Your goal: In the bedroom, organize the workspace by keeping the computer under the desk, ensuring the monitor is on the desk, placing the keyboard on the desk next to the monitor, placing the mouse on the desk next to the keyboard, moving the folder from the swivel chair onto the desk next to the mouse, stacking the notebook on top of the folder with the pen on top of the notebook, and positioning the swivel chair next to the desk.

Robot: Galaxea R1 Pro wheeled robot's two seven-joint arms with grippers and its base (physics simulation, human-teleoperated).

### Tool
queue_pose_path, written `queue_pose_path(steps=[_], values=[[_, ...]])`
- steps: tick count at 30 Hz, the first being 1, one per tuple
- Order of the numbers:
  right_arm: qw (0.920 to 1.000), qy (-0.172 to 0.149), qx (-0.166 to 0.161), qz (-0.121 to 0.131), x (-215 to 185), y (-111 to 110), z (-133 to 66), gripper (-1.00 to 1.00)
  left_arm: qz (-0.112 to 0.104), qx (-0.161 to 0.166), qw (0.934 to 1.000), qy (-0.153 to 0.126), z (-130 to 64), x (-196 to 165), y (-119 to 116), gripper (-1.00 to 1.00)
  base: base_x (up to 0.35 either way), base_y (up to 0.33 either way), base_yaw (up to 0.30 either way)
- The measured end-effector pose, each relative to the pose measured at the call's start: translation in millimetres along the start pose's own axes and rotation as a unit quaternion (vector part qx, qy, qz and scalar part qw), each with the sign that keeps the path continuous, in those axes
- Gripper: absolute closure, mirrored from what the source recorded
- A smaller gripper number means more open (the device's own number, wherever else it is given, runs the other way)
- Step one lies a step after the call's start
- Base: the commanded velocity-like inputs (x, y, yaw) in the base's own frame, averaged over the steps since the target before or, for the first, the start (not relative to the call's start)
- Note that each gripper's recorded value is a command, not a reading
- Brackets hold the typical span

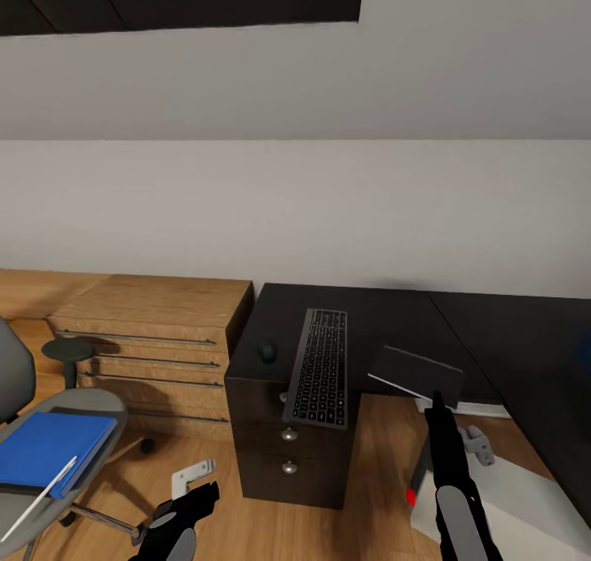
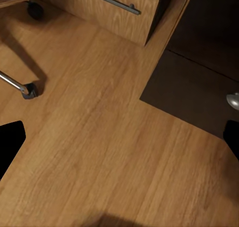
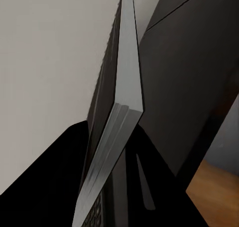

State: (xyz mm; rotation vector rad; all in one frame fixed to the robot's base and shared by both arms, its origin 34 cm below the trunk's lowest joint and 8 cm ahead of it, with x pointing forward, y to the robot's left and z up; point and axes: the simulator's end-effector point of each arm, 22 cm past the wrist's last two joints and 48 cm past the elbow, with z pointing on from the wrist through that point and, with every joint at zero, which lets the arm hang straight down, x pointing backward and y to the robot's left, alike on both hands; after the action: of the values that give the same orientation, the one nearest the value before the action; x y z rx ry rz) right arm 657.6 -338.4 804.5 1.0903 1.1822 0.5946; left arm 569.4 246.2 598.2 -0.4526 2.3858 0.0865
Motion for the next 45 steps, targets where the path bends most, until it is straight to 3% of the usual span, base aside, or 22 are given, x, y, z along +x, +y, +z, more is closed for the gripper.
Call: queue_pose_path(steps=[20,45], values=[[1.0,0.002,0.001,0.001,1.5,-0.6,-0.4,1.0,0.013,0.009,0.9999,0.003,-1.4,5.6,-8.1,-1.0,0.121,0.0,0.0],[1.0,0.002,0.003,0.0,1.2,-3.1,-2.3,1.0,0.014,0.009,0.9999,0.003,-1.5,5.5,-8.3,-1.0,0.002,0.0,0.0]])
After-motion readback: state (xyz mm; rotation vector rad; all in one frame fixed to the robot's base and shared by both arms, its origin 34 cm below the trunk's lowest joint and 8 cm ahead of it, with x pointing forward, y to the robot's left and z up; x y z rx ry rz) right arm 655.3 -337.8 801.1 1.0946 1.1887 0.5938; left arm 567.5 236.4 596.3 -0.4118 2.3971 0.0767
